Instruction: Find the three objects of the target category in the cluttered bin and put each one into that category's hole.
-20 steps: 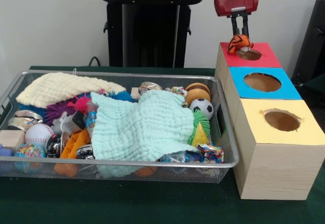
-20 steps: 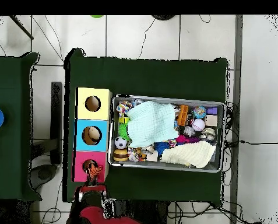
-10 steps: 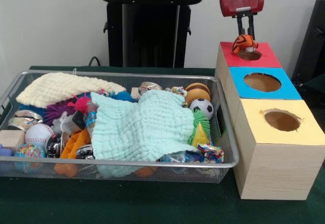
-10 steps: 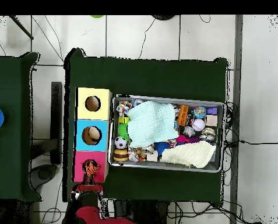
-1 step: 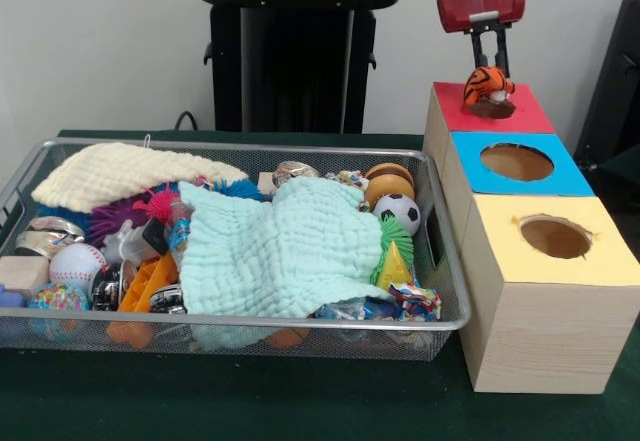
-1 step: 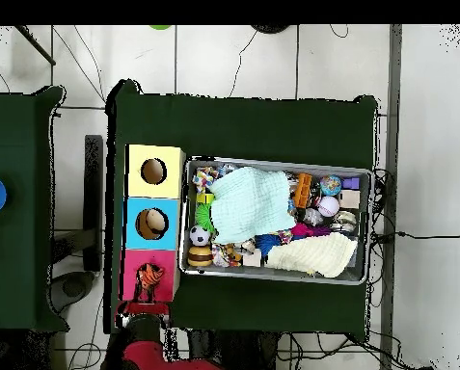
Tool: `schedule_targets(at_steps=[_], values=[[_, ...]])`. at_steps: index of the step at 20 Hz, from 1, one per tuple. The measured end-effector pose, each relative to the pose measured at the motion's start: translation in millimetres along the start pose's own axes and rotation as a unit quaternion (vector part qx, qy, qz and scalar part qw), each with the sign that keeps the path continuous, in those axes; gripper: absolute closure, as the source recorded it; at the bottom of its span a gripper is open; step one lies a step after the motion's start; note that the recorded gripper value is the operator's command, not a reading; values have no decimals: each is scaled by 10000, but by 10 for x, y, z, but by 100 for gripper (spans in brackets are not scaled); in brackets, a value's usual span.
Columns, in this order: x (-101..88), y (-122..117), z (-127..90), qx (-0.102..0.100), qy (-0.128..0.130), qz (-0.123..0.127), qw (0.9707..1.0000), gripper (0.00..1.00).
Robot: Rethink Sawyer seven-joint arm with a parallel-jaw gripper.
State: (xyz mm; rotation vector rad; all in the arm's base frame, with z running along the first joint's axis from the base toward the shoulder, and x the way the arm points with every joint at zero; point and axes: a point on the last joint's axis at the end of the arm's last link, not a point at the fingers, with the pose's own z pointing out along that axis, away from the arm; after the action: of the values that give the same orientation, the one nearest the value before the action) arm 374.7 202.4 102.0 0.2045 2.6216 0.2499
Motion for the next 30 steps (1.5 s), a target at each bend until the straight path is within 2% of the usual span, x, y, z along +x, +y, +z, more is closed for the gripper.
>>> schedule_targets(at_steps=[6,14,20,25,30], values=[[-58,3,42,-17,-135,11,9999,0],[-226,-11,149,-20,-390,52,9992,0],[-303,-59,129,-11,-469,82,9989,0],[-574,-125,12,26,-628,154,9979,0],[-760,-158,-124,82,-577,164,9982,0]])
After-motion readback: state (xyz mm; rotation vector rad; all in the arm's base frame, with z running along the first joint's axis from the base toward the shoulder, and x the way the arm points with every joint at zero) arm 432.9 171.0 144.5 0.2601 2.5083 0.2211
